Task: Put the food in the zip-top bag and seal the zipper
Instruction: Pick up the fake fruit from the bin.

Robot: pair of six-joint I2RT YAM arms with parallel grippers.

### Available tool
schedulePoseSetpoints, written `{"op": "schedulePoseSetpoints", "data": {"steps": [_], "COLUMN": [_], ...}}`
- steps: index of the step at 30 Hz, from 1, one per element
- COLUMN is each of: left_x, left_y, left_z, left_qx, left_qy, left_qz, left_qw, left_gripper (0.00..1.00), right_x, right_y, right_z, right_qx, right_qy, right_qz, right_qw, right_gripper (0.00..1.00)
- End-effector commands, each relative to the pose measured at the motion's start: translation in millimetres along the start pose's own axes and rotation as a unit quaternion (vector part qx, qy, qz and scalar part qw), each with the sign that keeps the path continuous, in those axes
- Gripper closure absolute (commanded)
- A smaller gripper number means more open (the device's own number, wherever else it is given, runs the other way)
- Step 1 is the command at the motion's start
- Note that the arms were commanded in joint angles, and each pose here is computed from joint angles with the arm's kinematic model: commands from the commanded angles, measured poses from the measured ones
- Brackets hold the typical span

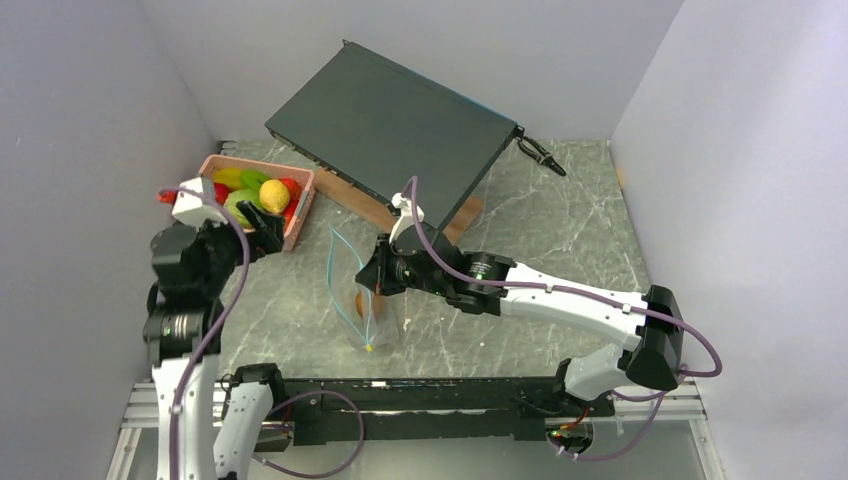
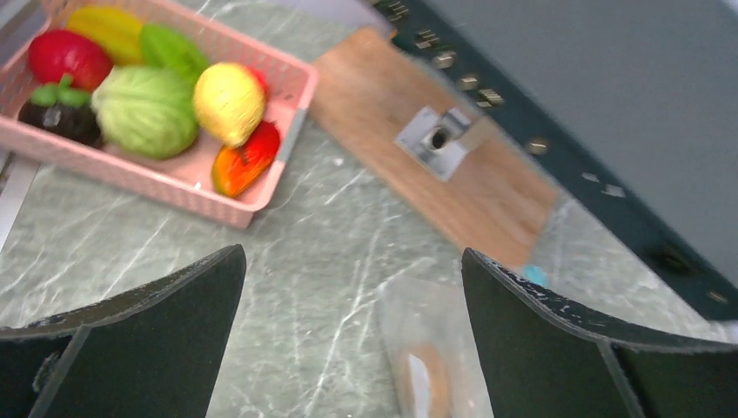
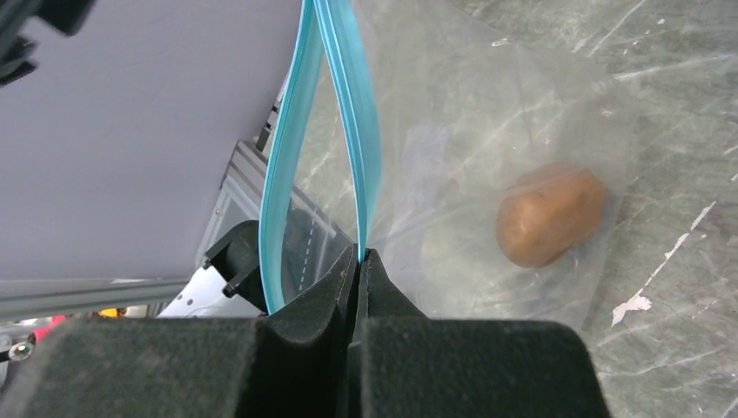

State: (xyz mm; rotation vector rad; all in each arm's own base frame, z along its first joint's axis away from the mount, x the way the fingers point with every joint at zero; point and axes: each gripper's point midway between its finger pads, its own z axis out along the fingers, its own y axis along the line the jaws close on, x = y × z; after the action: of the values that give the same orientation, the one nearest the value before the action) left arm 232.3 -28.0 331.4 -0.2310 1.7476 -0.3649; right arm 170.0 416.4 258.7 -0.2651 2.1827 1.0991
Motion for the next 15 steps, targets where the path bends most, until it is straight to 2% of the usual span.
{"op": "schedulePoseSetpoints", "data": {"steps": [1, 4, 8, 10, 12, 15], "left_x": [9, 5, -1, -2, 0, 8], "left_y": [44, 64, 106, 126, 147, 162], "left_z": [43, 67, 97, 116, 134, 159], "left_qx": [-0.092, -0.117, -0.148, -0.161, -0.184, -0.174], "left_qy": [0.009, -0.004, -0.04, -0.049, -0.034, -0.003], "left_qz": [-0.016, -0.023, -0.068, -0.049, -0.044, -0.074], "left_qw": [0.996, 0.993, 0.986, 0.985, 0.981, 0.982], "left_gripper": [0.0, 0.0, 0.0, 0.0, 0.0, 0.0], "right_x": [-23, -28, -31, -30, -29, -31], "right_y": [13, 15, 17, 17, 19, 19], "right_z": [-13, -15, -14, -12, -10, -8], "right_qx": [-0.009, -0.005, -0.004, -0.003, -0.009, -0.006], "right_qy": [-0.033, -0.04, -0.04, -0.038, -0.038, -0.038], "right_qz": [-0.012, -0.019, -0.025, -0.027, -0.027, -0.03], "right_qw": [0.999, 0.999, 0.999, 0.999, 0.999, 0.999], "right_gripper": [1.0, 1.0, 1.0, 1.0, 1.0, 1.0]}}
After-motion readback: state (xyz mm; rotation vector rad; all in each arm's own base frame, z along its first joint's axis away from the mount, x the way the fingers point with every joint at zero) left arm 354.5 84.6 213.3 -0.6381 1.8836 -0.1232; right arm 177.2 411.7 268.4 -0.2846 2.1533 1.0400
